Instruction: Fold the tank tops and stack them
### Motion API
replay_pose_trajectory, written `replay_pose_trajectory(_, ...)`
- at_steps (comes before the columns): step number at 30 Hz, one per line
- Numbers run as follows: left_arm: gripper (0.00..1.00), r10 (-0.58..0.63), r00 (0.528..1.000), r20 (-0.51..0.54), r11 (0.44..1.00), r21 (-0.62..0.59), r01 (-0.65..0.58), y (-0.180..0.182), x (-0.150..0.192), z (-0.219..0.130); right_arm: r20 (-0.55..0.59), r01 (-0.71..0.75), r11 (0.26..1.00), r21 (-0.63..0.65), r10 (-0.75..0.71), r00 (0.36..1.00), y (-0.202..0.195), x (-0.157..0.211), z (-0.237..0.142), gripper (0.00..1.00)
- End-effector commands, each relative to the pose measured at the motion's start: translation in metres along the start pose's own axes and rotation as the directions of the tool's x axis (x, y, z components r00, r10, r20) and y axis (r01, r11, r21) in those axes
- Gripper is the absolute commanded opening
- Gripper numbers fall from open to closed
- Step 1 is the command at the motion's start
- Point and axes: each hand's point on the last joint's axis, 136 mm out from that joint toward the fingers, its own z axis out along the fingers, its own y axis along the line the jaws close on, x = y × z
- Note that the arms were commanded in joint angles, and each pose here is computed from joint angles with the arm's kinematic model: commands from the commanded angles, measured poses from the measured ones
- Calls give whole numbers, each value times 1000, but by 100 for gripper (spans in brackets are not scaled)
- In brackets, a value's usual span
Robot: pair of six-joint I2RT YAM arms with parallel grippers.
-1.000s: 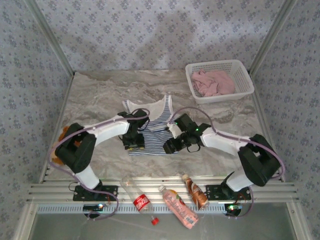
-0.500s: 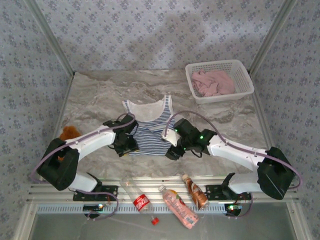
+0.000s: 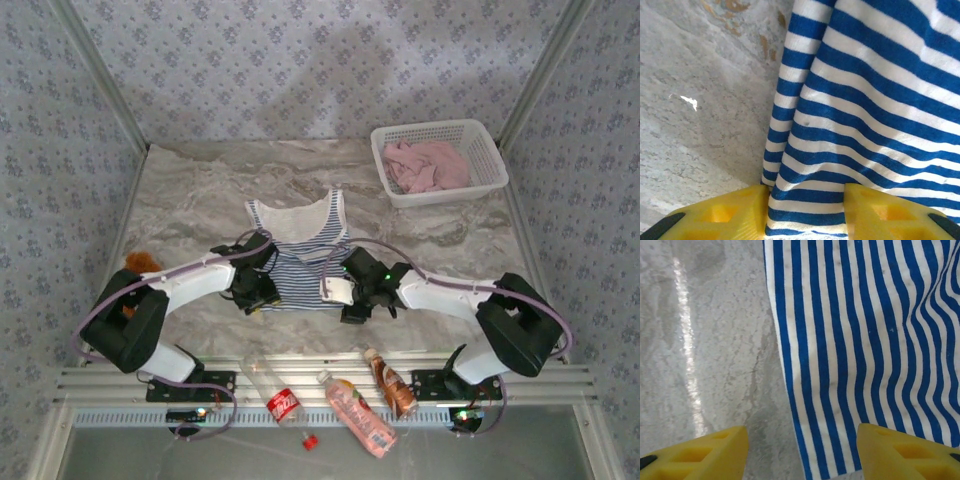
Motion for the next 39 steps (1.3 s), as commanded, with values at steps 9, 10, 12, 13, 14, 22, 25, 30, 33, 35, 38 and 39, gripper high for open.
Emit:
replay_pose_trajectory(9,22,32,999,7,991,-129,-31,24,3,8,-107,65,998,-3,-65,992,-9,3,23,51)
replay_pose_trajectory(10,20,40,999,17,991,-128,-37,22,0,5,-99,60,998,-8,-60,993,-8,-1,22,48)
replay_pose_trajectory(12,17,47,999,18,987,-153,-44,28,1,-3,-88,53,998,-15,-55,995,-4,-7,20,42)
replay_pose_trajectory(13,15,51,998,23,986,-158,-47,28,1,-7,-87,51,998,-19,-53,995,-1,-9,19,38)
replay_pose_trajectory(14,12,54,998,27,986,-160,-49,29,0,-11,-89,53,998,-14,-54,995,0,-11,17,35)
replay_pose_trajectory(22,6,97,994,50,987,-130,-89,20,1,-52,-44,19,999,-50,-21,999,24,-22,-9,16)
replay_pose_trajectory(25,6,116,992,56,986,-128,-108,22,3,-68,-29,16,997,-77,-18,999,34,-25,-20,13)
replay_pose_trajectory(30,5,125,990,72,988,-105,-117,21,5,-90,22,11,992,-126,-9,1000,48,-41,-40,9)
replay_pose_trajectory(33,5,125,987,101,989,-93,-115,21,5,-107,76,-6,983,-184,21,997,59,-56,-57,5)
replay_pose_trajectory(35,5,122,984,128,989,-95,-110,23,3,-119,116,-21,973,-228,48,992,67,-67,-70,5)
replay_pose_trajectory(38,6,121,974,193,989,-102,-103,28,-2,-137,177,-55,948,-312,115,977,79,-81,-90,5)
replay_pose_trajectory(39,6,116,969,219,990,-100,-96,29,-5,-143,197,-60,949,-310,125,972,77,-86,-94,5)
